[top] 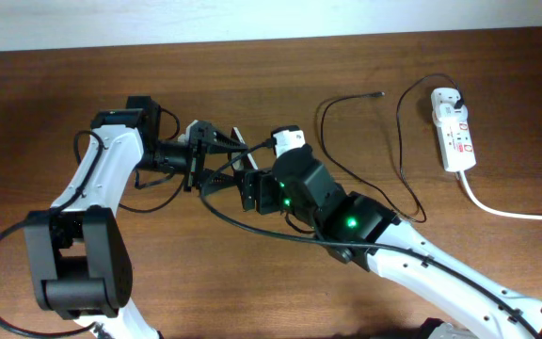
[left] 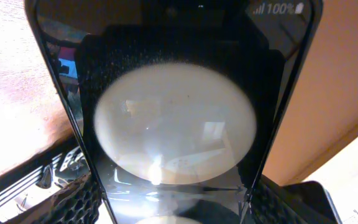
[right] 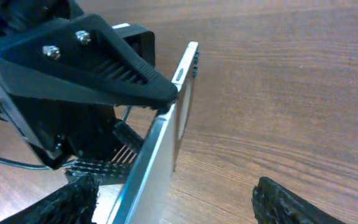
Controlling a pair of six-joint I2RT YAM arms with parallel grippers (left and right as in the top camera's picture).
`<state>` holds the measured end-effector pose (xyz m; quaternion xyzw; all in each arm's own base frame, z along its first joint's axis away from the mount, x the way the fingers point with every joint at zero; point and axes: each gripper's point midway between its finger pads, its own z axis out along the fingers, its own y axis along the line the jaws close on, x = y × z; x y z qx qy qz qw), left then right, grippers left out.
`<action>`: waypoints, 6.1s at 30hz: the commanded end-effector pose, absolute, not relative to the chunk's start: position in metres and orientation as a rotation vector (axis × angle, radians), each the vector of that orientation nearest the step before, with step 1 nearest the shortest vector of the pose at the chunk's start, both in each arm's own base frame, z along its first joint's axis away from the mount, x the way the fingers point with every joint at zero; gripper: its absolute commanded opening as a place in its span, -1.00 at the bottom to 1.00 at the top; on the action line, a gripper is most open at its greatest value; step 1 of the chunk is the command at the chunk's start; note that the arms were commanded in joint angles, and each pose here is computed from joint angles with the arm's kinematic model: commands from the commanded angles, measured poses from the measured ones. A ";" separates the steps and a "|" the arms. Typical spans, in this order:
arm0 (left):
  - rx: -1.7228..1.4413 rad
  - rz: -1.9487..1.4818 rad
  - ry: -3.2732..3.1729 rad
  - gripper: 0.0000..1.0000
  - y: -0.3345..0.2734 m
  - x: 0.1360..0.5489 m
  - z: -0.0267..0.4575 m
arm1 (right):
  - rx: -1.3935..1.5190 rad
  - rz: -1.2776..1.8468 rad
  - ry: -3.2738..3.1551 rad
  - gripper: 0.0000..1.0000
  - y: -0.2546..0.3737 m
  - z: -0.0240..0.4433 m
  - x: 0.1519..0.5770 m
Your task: Plug charger to phone and switch on socket
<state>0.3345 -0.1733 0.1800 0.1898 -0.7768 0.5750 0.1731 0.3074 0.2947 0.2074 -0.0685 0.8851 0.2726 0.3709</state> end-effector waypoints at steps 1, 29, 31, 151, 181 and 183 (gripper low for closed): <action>0.563 1.680 -2.136 0.34 -0.173 0.337 0.189 | -0.163 0.601 2.215 0.58 0.301 0.214 0.304; 0.577 1.668 -2.131 0.33 -0.173 0.336 0.188 | -0.165 0.616 2.253 -0.92 0.319 0.195 0.297; 0.578 1.668 -2.129 0.83 -0.173 0.336 0.188 | -0.171 0.624 2.257 -0.92 0.320 0.194 0.296; 0.915 1.431 -2.979 -1.00 -0.146 0.385 0.107 | 0.626 0.138 2.902 0.06 0.145 0.038 0.189; 0.404 1.857 -1.909 -1.00 -0.204 0.287 0.215 | 0.622 -0.022 2.841 0.97 0.122 0.039 0.193; 0.404 1.857 -1.909 -1.00 -0.204 0.287 0.215 | 0.622 -0.022 2.841 0.97 0.122 0.039 0.193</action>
